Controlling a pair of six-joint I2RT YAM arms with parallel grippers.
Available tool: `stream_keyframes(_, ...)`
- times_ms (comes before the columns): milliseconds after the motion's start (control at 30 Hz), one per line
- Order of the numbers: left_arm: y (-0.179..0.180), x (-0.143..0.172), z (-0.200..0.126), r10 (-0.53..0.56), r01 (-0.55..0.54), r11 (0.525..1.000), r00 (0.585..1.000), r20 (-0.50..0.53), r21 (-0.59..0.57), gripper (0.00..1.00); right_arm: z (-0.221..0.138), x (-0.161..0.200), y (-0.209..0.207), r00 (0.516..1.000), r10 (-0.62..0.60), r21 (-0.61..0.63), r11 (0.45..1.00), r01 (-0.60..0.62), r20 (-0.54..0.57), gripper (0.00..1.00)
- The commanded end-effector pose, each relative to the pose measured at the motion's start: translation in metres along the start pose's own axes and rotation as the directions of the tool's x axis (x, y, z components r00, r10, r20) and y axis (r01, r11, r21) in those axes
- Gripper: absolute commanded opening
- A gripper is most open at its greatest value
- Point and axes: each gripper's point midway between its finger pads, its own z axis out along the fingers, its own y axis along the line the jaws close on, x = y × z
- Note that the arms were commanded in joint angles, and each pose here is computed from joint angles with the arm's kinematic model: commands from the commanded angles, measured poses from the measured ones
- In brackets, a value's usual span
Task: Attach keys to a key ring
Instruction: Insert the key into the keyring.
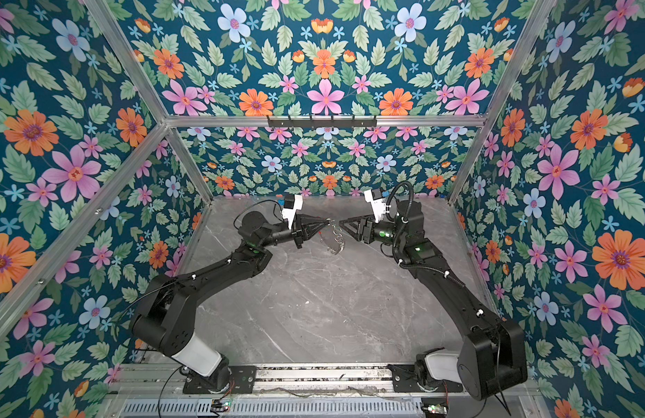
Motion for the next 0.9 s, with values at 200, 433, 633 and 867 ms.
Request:
stream_keyframes(200, -0.015, -0.034, 0.0, -0.001, -0.012, 0.997, 0.988, 0.156, 0.082, 0.0, 0.002, -0.019, 0.02, 0.999, -0.014, -0.097, 0.995, 0.018, 0.038, 0.45)
stream_keyframes(433, -0.008, -0.034, 0.003, -0.022, 0.011, 0.998, 0.986, 0.165, 0.069, 0.0, 0.007, -0.026, 0.024, 0.999, -0.01, -0.134, 0.991, 0.015, 0.04, 0.4)
stream_keyframes(633, -0.004, -0.032, 0.006, -0.052, 0.04, 0.996, 0.985, 0.167, 0.074, 0.0, 0.015, -0.027, 0.026, 1.0, -0.013, -0.156, 0.988, 0.016, 0.025, 0.34)
stream_keyframes(867, -0.004, -0.034, 0.008, -0.059, 0.044, 0.995, 0.984, 0.171, 0.089, 0.0, 0.018, -0.027, 0.022, 1.0, -0.011, -0.154, 0.988, 0.015, 0.025, 0.25)
